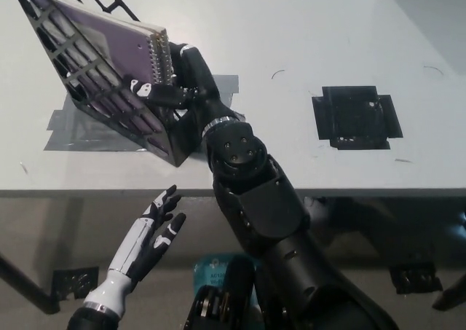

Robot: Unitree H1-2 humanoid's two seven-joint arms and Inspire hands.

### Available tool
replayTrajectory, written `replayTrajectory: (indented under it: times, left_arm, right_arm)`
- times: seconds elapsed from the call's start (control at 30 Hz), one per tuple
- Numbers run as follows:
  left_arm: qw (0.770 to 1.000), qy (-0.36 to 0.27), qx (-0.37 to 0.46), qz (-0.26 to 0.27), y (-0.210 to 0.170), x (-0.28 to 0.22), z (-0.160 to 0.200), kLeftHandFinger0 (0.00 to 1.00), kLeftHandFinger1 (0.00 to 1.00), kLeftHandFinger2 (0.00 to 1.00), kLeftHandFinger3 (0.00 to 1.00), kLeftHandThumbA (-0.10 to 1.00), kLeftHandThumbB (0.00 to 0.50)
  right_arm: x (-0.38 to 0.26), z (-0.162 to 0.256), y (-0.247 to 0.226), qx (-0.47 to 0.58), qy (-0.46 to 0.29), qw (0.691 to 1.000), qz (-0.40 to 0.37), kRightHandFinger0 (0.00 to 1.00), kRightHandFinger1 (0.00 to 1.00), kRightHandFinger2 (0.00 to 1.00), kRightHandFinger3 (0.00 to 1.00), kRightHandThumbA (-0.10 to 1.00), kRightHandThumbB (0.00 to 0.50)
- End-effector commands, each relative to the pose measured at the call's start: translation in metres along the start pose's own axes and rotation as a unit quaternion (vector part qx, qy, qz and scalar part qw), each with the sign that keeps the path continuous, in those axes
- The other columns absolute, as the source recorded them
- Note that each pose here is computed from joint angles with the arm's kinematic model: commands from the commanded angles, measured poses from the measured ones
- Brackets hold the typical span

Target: A shelf with a book inside it is placed on the center of the desk infront of the robot. The robot uses its right hand to grab the book, take it out and hand it to a person.

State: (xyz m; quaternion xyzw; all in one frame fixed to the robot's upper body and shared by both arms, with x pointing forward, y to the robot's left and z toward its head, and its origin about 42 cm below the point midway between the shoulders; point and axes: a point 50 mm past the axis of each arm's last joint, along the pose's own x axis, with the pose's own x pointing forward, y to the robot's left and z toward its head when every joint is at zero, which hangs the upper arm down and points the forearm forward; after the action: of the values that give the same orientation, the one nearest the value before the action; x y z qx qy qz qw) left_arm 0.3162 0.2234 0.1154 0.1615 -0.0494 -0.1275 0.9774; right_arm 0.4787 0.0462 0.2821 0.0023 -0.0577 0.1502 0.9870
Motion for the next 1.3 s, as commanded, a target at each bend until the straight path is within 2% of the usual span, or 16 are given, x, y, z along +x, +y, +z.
replayTrajectory:
  times: [0.0, 0.1, 0.2, 0.27, 0.33, 0.37, 0.4, 0.43, 0.47, 0.57, 0.7, 0.73, 0.9, 1.07, 1.13, 1.27]
  left_arm:
    - [1.0, -0.016, 0.003, -0.009, 0.006, 0.006, 0.01, 1.0, 1.0, 1.0, 1.0, 0.87, 0.261]
    - [1.0, -0.014, 0.007, -0.009, 0.006, 0.006, 0.01, 1.0, 1.0, 1.0, 1.0, 0.89, 0.278]
    - [1.0, -0.009, 0.014, -0.009, 0.005, 0.005, 0.01, 1.0, 1.0, 1.0, 1.0, 0.91, 0.28]
    - [1.0, -0.01, 0.016, -0.01, 0.005, 0.005, 0.01, 1.0, 1.0, 1.0, 1.0, 0.91, 0.272]
    - [1.0, -0.013, 0.017, -0.012, 0.005, 0.006, 0.009, 1.0, 1.0, 1.0, 1.0, 0.91, 0.27]
    - [1.0, -0.014, 0.018, -0.013, 0.006, 0.006, 0.009, 1.0, 1.0, 1.0, 1.0, 0.91, 0.27]
    - [1.0, -0.015, 0.018, -0.014, 0.006, 0.006, 0.008, 1.0, 1.0, 1.0, 1.0, 0.92, 0.277]
    - [1.0, -0.016, 0.019, -0.015, 0.006, 0.006, 0.007, 1.0, 1.0, 1.0, 1.0, 0.92, 0.268]
    - [1.0, -0.019, 0.02, -0.014, 0.006, 0.006, 0.007, 1.0, 1.0, 1.0, 1.0, 0.91, 0.258]
    - [1.0, -0.019, 0.019, -0.012, 0.006, 0.006, 0.007, 1.0, 1.0, 1.0, 1.0, 0.9, 0.255]
    - [1.0, -0.016, 0.019, -0.012, 0.005, 0.007, 0.009, 1.0, 1.0, 1.0, 1.0, 0.89, 0.239]
    - [1.0, -0.017, 0.018, -0.012, 0.005, 0.006, 0.008, 1.0, 1.0, 1.0, 1.0, 0.89, 0.243]
    - [1.0, -0.017, 0.016, -0.01, 0.003, 0.006, 0.007, 1.0, 1.0, 1.0, 1.0, 0.89, 0.254]
    - [1.0, -0.018, 0.008, -0.008, 0.001, 0.004, 0.006, 1.0, 1.0, 1.0, 1.0, 0.88, 0.258]
    - [1.0, -0.017, 0.007, -0.008, 0.001, 0.004, 0.006, 1.0, 1.0, 1.0, 1.0, 0.88, 0.257]
    - [1.0, -0.017, 0.007, -0.009, 0.001, 0.0, 0.004, 1.0, 1.0, 1.0, 1.0, 0.87, 0.245]
  right_arm:
    - [0.004, 0.046, 0.014, 0.027, -0.082, 0.996, -0.007, 0.0, 0.0, 0.15, 0.12, 0.81, 0.0]
    - [0.004, 0.048, 0.015, 0.04, -0.089, 0.995, -0.007, 0.0, 0.0, 0.16, 0.14, 0.81, 0.0]
    - [0.001, 0.054, 0.015, 0.069, -0.1, 0.993, -0.005, 0.0, 0.0, 0.14, 0.12, 0.77, 0.0]
    - [0.0, 0.057, 0.014, 0.084, -0.105, 0.991, -0.004, 0.0, 0.0, 0.12, 0.13, 0.79, 0.0]
    - [-0.002, 0.065, 0.013, 0.113, -0.127, 0.985, -0.007, 0.0, 0.0, 0.13, 0.15, 0.69, 0.0]
    - [-0.003, 0.068, 0.013, 0.124, -0.137, 0.983, -0.01, 0.0, 0.0, 0.13, 0.15, 0.69, 0.0]
    - [-0.004, 0.076, 0.012, 0.134, -0.149, 0.98, -0.016, 0.0, 0.0, 0.15, 0.18, 0.69, 0.0]
    - [-0.006, 0.087, 0.01, 0.15, -0.162, 0.975, -0.022, 0.0, 0.0, 0.16, 0.24, 0.69, 0.0]
    - [-0.008, 0.095, 0.008, 0.162, -0.172, 0.972, -0.023, 0.0, 0.0, 0.17, 0.26, 0.69, 0.0]
    - [-0.013, 0.113, 0.004, 0.201, -0.195, 0.96, -0.02, 0.0, 0.0, 0.14, 0.26, 0.68, 0.0]
    - [-0.021, 0.136, -0.002, 0.248, -0.219, 0.943, -0.02, 0.0, 0.0, 0.03, 0.18, 0.66, 0.0]
    - [-0.023, 0.145, -0.006, 0.252, -0.229, 0.94, -0.023, 0.0, 0.0, 0.0, 0.12, 0.67, 0.0]
    - [-0.03, 0.167, -0.019, 0.274, -0.255, 0.926, -0.04, 0.0, 0.0, 0.0, 0.01, 0.66, 0.0]
    - [-0.033, 0.185, -0.035, 0.308, -0.272, 0.909, -0.063, 0.0, 0.0, 0.0, 0.0, 0.66, 0.0]
    - [-0.032, 0.187, -0.04, 0.336, -0.273, 0.899, -0.071, 0.0, 0.0, 0.0, 0.0, 0.58, 0.0]
    - [-0.032, 0.185, -0.063, 0.393, -0.258, 0.879, -0.082, 0.0, 0.0, 0.0, 0.0, 0.65, 0.0]
